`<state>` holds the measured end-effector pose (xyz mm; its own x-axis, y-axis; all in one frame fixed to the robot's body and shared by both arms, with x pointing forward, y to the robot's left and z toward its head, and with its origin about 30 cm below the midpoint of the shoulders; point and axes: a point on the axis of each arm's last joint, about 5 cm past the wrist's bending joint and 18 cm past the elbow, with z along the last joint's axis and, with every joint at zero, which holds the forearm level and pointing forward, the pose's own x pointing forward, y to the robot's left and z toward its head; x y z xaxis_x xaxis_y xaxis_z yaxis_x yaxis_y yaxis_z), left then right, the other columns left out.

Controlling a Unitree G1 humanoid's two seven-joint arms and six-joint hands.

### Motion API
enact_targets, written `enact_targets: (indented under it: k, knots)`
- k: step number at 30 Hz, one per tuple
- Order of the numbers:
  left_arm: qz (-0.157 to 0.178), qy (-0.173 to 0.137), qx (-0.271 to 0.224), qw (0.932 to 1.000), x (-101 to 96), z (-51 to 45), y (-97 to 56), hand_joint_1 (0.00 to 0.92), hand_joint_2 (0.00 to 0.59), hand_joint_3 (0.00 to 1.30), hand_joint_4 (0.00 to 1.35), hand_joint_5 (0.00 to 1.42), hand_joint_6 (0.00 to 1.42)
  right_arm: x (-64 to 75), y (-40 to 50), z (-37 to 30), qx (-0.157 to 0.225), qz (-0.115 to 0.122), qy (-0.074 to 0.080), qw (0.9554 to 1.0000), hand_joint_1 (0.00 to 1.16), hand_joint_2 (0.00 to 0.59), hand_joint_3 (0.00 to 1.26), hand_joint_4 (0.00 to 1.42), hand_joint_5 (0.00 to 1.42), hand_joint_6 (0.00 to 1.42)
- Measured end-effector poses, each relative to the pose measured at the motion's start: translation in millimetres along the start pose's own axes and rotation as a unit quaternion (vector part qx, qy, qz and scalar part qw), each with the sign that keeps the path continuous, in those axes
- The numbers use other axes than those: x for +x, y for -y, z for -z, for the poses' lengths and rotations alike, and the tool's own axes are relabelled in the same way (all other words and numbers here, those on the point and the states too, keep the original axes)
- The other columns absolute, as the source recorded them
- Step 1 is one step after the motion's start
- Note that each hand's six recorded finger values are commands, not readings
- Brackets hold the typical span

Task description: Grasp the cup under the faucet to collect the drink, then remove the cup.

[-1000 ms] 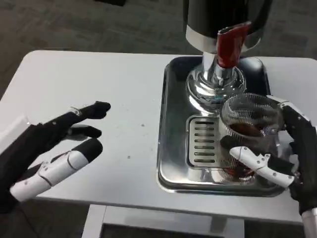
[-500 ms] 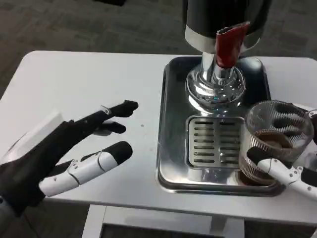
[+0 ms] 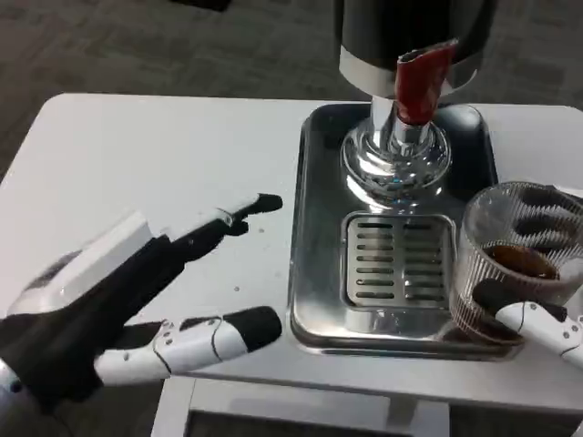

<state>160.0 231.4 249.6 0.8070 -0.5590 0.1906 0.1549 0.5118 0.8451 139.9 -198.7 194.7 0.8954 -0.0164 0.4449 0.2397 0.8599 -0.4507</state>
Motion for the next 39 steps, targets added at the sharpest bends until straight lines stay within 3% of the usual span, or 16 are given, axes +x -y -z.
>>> enact_targets:
  k: [7, 14, 19, 26, 32, 39]
  knots:
    - [0.015, 0.003, 0.053, 0.9985, -7.8, -15.3, -2.7, 0.0, 0.065, 0.08, 0.0, 0.07, 0.1, -0.6, 3.4, -14.5, 0.009, -0.013, 0.022, 0.9996, 0.77, 0.234, 1.01, 1.18, 1.37, 1.42]
    - [0.022, 0.009, 0.07, 0.9973, -16.6, -30.2, 0.6, 0.0, 0.074, 0.06, 0.0, 0.04, 0.08, -3.4, 3.7, -20.3, 0.023, -0.034, 0.028, 0.9988, 0.77, 0.234, 1.01, 1.19, 1.37, 1.42]
    - [0.017, 0.003, 0.069, 0.9974, -22.5, -34.4, 2.2, 0.0, 0.079, 0.05, 0.0, 0.03, 0.07, -7.9, 3.6, -20.3, 0.025, -0.047, 0.02, 0.9984, 0.77, 0.234, 1.01, 1.19, 1.37, 1.42]
    - [0.015, -0.002, 0.073, 0.9973, -31.7, -43.5, 4.9, 0.0, 0.084, 0.04, 0.0, 0.03, 0.06, -11.4, 1.0, -23.0, 0.034, -0.068, 0.023, 0.9968, 0.77, 0.234, 1.02, 1.19, 1.38, 1.42]
    - [0.018, 0.012, 0.077, 0.9968, -34.5, -55.0, 7.6, 0.0, 0.088, 0.04, 0.0, 0.02, 0.06, -12.8, -0.8, -23.6, 0.038, -0.076, 0.023, 0.9961, 0.77, 0.234, 1.02, 1.19, 1.38, 1.42]
    - [0.031, 0.017, 0.081, 0.9961, -40.5, -56.6, 11.0, 0.0, 0.082, 0.03, 0.0, 0.0, 0.06, -13.3, -1.1, -25.4, 0.039, -0.09, 0.029, 0.9948, 0.77, 0.234, 1.03, 1.21, 1.38, 1.42]
